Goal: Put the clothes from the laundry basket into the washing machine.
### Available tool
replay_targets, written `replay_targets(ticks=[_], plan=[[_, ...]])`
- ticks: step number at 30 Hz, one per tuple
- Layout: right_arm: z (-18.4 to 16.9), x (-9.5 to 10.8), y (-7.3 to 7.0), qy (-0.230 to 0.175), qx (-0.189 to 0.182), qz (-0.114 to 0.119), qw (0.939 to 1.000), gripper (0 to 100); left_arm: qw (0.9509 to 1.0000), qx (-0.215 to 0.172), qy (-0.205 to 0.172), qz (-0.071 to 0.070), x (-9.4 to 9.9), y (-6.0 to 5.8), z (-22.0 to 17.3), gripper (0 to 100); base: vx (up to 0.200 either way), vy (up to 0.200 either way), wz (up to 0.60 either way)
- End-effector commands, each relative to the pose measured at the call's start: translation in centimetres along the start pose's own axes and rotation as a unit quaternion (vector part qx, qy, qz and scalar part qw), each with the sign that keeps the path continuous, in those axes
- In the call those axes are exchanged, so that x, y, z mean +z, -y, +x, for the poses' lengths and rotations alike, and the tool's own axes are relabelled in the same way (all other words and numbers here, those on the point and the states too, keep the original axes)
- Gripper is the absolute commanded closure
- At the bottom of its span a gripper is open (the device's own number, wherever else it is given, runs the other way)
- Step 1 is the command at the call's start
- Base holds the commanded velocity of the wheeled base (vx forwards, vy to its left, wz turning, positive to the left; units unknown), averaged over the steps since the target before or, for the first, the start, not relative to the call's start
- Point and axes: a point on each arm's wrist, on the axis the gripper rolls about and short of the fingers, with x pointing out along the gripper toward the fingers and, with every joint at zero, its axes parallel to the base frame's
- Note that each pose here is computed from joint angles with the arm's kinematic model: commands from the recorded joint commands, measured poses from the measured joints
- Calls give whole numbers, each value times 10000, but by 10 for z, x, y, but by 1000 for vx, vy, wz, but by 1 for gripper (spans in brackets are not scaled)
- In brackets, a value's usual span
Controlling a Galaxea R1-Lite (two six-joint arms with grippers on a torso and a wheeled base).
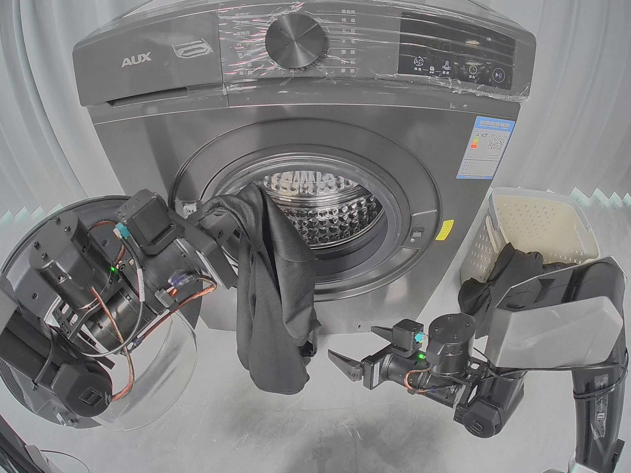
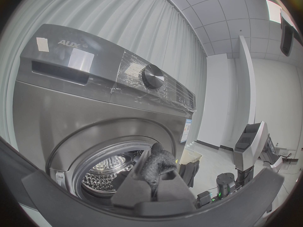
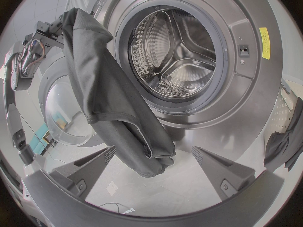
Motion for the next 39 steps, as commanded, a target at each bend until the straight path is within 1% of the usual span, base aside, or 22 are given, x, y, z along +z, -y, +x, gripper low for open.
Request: replay_targets(ticks=[1,6,10,11,16,24,28,32,34,37,39], plan=[[14,-11,13,-47,-107,-6,9999,0,10000,-13,86,13,5,1,0,100,0,0,0],[35,-20,22,46,-161,-106,9998,0,9997,-44,229,34,13,3,-1,100,0,0,0],[47,-30,25,29,-155,-128,9998,0,9993,-52,371,62,21,3,0,100,0,0,0],[50,-33,27,25,-178,-129,9998,0,9992,-61,393,67,22,3,0,100,0,0,0],[61,-41,34,56,-227,-126,9996,0,9990,-64,438,75,24,3,1,100,0,0,0],[72,-56,37,-13,-236,-120,9996,0,9988,-66,468,81,25,3,1,100,0,0,0],[77,-62,41,-10,-257,-166,9995,0,9988,-66,468,81,25,3,1,100,0,0,0],[82,-65,41,25,-238,-181,9996,0,9988,-82,483,74,26,4,1,100,0,0,0],[87,-68,40,39,-167,-194,9997,0,9986,-98,506,73,28,5,0,100,0,0,0],[92,-67,38,28,-22,-208,9998,0,9986,-99,521,76,28,5,0,100,0,0,0],[96,-64,37,40,2,-235,9997,0,9986,-106,513,75,28,5,0,100,0,0,0]])
